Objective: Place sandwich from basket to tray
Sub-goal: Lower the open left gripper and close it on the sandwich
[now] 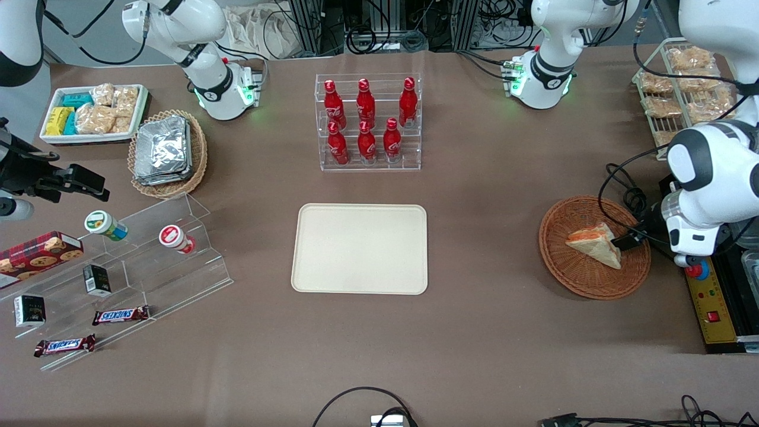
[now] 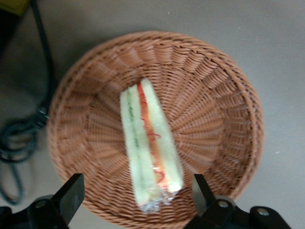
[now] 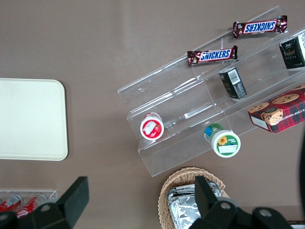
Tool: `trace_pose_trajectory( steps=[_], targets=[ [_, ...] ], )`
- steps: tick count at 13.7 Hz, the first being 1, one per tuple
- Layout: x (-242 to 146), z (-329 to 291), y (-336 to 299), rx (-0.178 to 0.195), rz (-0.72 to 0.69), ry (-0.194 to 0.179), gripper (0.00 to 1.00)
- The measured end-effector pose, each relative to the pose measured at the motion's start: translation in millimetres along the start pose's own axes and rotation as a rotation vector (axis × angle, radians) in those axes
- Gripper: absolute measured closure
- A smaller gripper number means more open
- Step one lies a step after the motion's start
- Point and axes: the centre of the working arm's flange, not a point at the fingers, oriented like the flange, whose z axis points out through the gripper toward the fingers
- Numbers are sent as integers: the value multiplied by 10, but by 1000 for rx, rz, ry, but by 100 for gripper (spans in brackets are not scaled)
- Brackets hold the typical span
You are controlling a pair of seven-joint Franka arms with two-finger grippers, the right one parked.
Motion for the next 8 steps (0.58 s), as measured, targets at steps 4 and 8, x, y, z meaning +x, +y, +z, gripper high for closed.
trace_pose_trajectory(
  steps=[4, 8],
  targets=[
    [7, 118, 3, -3, -59, -23, 0],
    [11, 295, 1, 11, -100, -50, 0]
  ],
)
